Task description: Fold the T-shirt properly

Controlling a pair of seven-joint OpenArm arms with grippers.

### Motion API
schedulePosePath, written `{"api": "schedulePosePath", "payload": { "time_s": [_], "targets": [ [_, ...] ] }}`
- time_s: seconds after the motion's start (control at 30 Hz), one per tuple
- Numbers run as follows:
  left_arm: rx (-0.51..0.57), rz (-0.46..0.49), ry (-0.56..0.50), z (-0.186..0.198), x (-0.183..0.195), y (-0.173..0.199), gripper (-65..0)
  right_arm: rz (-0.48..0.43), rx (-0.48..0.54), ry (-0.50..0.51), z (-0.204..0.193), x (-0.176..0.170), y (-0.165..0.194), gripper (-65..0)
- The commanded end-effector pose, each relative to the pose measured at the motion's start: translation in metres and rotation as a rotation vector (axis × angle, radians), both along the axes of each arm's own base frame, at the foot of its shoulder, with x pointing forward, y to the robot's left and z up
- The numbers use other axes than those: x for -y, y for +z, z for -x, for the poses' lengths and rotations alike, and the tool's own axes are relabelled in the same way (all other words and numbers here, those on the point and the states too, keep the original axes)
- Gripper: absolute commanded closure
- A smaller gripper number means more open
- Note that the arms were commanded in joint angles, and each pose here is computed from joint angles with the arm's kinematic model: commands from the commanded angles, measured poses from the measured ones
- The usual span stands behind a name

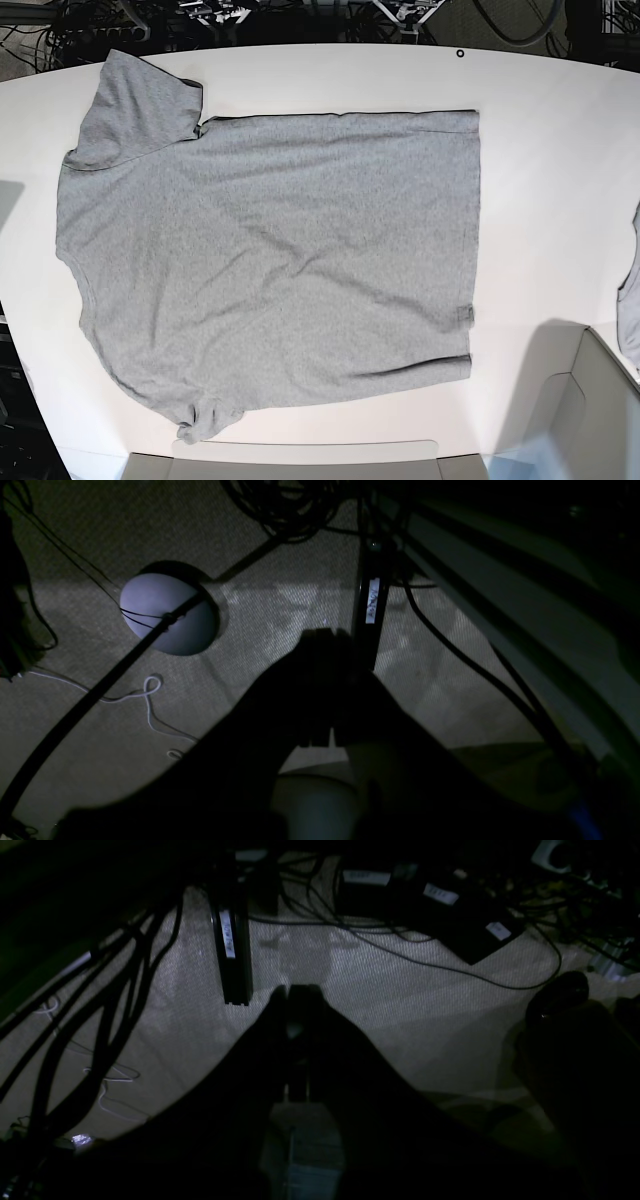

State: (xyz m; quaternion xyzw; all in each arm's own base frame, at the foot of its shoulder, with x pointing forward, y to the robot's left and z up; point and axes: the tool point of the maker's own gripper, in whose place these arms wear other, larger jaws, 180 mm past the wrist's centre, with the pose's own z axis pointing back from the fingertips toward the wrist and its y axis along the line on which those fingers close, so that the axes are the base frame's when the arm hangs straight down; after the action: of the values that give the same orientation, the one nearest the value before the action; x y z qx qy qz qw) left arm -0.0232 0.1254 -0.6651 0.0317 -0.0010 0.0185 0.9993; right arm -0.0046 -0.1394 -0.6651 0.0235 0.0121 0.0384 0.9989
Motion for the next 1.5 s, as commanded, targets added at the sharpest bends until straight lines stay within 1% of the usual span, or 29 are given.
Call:
{"api": "schedulePosePath", "payload": {
  "time_s": [0.0, 0.07, 0.13, 0.23, 0.33, 0.43, 0.57, 0.7, 1.27, 1.37, 1.43, 1.47],
  "targets": [
    [0.000, -0.004, 0.003, 0.004, -0.001, 0.000, -0.2, 0.012, 0.010, -0.005, -0.005, 0.010, 0.000, -0.4],
    [0.004, -0.006, 0.002, 0.003, -0.002, 0.000, -0.2, 0.016, 0.008, -0.008, -0.002, 0.013, 0.001, -0.4],
    [0.041, -0.007, 0.003, -0.003, -0.002, 0.000, -0.2, 0.037, 0.004, -0.010, 0.004, 0.027, 0.001, -0.4],
    [0.075, -0.012, -0.002, 0.009, -0.003, 0.002, -0.2, 0.043, -0.004, -0.009, 0.010, 0.031, 0.002, -0.3],
    [0.114, -0.014, -0.006, 0.012, -0.004, 0.004, -0.2, 0.056, -0.013, -0.008, 0.017, 0.041, 0.003, -0.3],
    [0.120, -0.015, -0.009, 0.021, -0.004, 0.005, -0.2, 0.055, 0.023, -0.010, 0.014, 0.041, 0.003, -0.3],
    [0.119, -0.015, -0.009, 0.026, -0.004, 0.006, -0.2, 0.063, 0.043, -0.009, 0.021, 0.048, 0.004, -0.4],
    [0.119, -0.015, -0.009, 0.026, -0.004, 0.006, -0.2, 0.062, 0.033, -0.009, 0.028, 0.047, 0.004, -0.4],
    [0.123, -0.016, -0.006, 0.025, -0.004, 0.006, -0.2, 0.064, 0.032, -0.008, 0.030, 0.049, 0.004, -0.3],
    [0.194, -0.015, -0.011, 0.018, -0.004, 0.009, -0.3, 0.065, 0.039, -0.022, 0.037, 0.050, 0.005, -0.3],
    [0.255, -0.019, -0.018, 0.034, -0.004, 0.017, -0.3, 0.087, 0.101, -0.066, 0.042, 0.064, 0.009, -0.3],
    [0.293, -0.021, -0.022, 0.036, -0.004, 0.020, -0.4, 0.098, 0.132, -0.083, 0.046, 0.071, 0.012, -0.4]
  ]
}}
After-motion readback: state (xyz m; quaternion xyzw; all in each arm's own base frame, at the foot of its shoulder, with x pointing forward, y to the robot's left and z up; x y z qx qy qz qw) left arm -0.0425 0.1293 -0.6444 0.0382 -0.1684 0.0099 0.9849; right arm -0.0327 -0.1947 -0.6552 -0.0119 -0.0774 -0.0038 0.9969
